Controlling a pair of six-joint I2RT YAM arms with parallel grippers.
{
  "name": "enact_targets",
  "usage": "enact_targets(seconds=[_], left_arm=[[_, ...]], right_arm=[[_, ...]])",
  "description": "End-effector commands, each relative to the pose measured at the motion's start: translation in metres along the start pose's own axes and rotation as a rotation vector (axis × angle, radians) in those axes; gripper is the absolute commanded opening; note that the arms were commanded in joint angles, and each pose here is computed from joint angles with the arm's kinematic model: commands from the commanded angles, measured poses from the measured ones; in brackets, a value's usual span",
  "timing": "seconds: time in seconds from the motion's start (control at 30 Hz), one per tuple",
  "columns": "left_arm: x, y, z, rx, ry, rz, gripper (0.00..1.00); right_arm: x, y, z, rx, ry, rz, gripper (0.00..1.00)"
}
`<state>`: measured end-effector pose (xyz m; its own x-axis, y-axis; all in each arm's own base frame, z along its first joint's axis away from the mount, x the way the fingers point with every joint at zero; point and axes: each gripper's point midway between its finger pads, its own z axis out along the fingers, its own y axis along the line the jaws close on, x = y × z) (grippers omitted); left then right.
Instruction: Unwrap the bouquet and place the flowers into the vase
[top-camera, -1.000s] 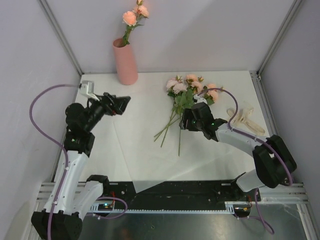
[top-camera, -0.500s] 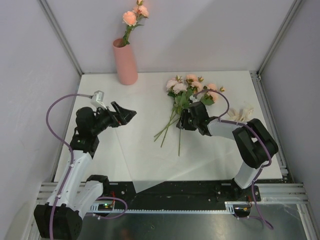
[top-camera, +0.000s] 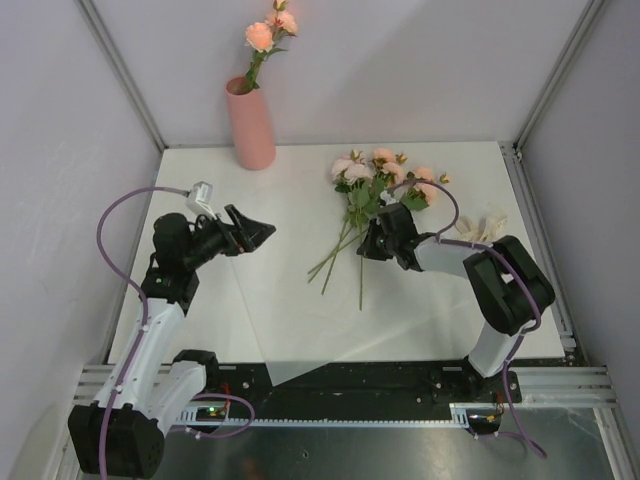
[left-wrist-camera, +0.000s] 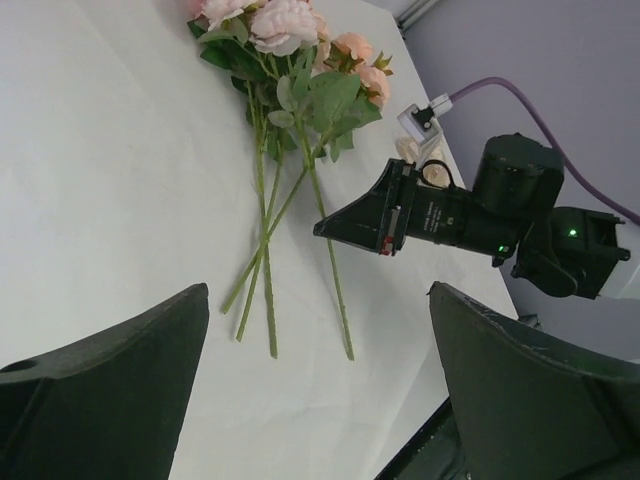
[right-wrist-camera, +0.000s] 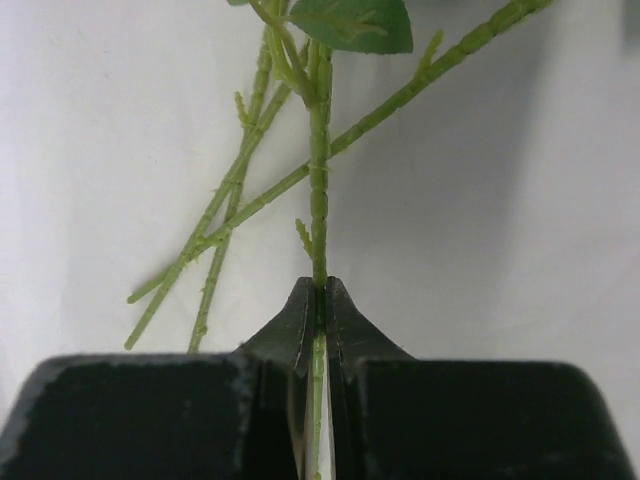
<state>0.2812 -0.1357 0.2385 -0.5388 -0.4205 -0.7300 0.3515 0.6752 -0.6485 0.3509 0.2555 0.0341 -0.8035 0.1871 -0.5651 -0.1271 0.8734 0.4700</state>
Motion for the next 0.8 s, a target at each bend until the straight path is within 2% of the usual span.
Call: enact_targets(seconds=[0.0,0.3,0.4,0.77], left_arm=[[-0.007,-0.011,-0.002,0.044,0.001,0.034,0.94],[-0.004,-0.011,-0.001,0.054,0.014,0.040,0.94],[-0.005,-0.015,0.000,0.080,0.023,0.048,0.93],[-0.019,-0.065,0.013,0.253,0.052,0.052,0.79]], right_arm=[[-0.059,0.031,-0.034,-0.056,-0.180,-0.022,0.00],[-0.102,0.053,-0.097,-0.079,-0.356,-0.014,0.00],[-0.110,0.070,-0.116,-0.131,-0.404,-0.059,0.00],[-0.067,0.193,-0.173,-0.645,-0.356,-0.274,0.00]])
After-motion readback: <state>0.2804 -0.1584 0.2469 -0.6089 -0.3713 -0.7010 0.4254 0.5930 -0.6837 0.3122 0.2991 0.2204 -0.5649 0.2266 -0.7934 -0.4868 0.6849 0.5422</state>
